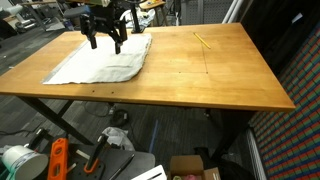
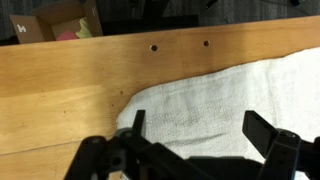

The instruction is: Fold the towel in half

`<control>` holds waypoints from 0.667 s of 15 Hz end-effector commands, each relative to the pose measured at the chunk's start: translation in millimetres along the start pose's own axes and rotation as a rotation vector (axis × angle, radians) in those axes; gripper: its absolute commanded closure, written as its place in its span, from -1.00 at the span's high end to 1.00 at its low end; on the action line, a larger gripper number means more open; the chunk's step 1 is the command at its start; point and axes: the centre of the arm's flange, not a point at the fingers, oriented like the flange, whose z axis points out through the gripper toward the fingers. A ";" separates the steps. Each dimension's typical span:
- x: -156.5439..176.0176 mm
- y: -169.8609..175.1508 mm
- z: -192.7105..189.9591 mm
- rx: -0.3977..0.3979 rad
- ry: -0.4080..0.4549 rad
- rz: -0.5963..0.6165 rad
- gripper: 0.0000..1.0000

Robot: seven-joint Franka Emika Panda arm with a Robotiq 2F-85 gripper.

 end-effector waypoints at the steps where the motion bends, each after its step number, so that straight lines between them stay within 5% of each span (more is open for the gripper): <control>1: 30.1 12.2 11.0 0.007 0.052 0.061 1.00; 10: 80.3 29.8 41.8 0.010 0.135 0.198 1.00</control>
